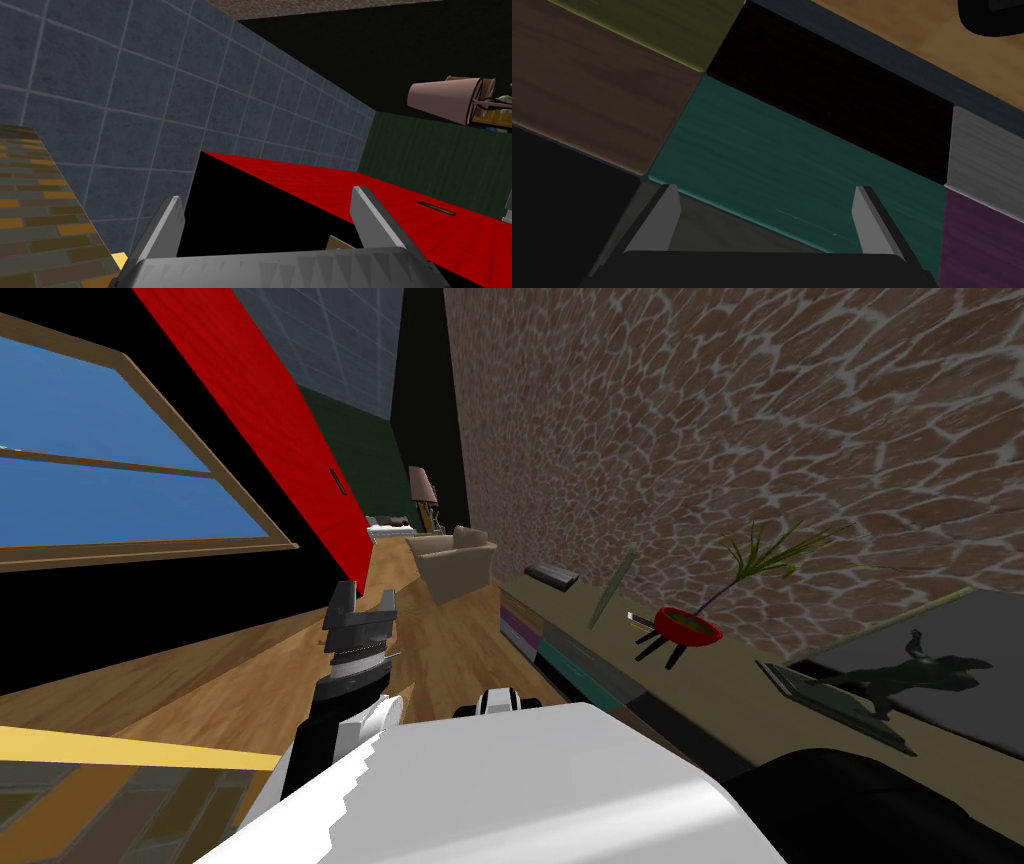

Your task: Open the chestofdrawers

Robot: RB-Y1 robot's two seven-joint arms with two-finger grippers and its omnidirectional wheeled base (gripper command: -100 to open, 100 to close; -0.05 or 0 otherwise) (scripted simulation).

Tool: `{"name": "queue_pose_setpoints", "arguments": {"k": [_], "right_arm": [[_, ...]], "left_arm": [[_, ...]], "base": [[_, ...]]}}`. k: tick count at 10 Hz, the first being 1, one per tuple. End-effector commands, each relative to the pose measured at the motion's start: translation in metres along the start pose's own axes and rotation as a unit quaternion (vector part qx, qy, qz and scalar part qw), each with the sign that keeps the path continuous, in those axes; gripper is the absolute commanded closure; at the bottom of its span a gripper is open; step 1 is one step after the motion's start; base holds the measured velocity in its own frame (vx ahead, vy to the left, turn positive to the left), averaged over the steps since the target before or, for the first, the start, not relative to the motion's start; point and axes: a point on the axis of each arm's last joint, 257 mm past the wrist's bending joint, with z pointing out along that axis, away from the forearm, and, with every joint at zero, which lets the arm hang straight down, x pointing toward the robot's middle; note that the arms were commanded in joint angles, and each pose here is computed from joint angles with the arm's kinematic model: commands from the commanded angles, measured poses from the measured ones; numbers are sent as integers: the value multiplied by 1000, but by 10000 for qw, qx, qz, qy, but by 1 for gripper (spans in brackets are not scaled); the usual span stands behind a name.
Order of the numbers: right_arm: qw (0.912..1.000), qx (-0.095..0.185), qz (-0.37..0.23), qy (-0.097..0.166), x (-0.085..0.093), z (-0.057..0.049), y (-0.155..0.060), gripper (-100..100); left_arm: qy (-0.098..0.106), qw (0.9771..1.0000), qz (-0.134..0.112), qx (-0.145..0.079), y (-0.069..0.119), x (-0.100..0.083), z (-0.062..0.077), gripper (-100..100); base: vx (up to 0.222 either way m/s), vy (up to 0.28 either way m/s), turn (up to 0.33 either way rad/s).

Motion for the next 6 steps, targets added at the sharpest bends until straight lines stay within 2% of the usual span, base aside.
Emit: {"name": "queue_pose_setpoints", "arguments": {"k": [1,2,3,4,5,6], "right_arm": [[9978,456,-454,-133,2,4,-28,-100],[9977,491,-454,-136,2,4,-29,-100],[9935,731,-828,-263,1,6,-45,-100],[9926,848,-825,-277,-1,5,-51,-100],[9867,1031,-1184,-412,-4,6,-64,-100],[9851,1172,-1179,-434,-6,5,-71,-100]], "left_arm": [[0,10000,0,0,0,0,0,0],[0,10000,0,0,0,0,0,0],[0,10000,0,0,0,0,0,0],[0,10000,0,0,0,0,0,0],[0,10000,0,0,0,0,0,0],[0,10000,0,0,0,0,0,0]], "base": [[71,25,59],[36,8,2],[62,20,106],[60,15,76],[73,16,104],[66,9,63]]}}
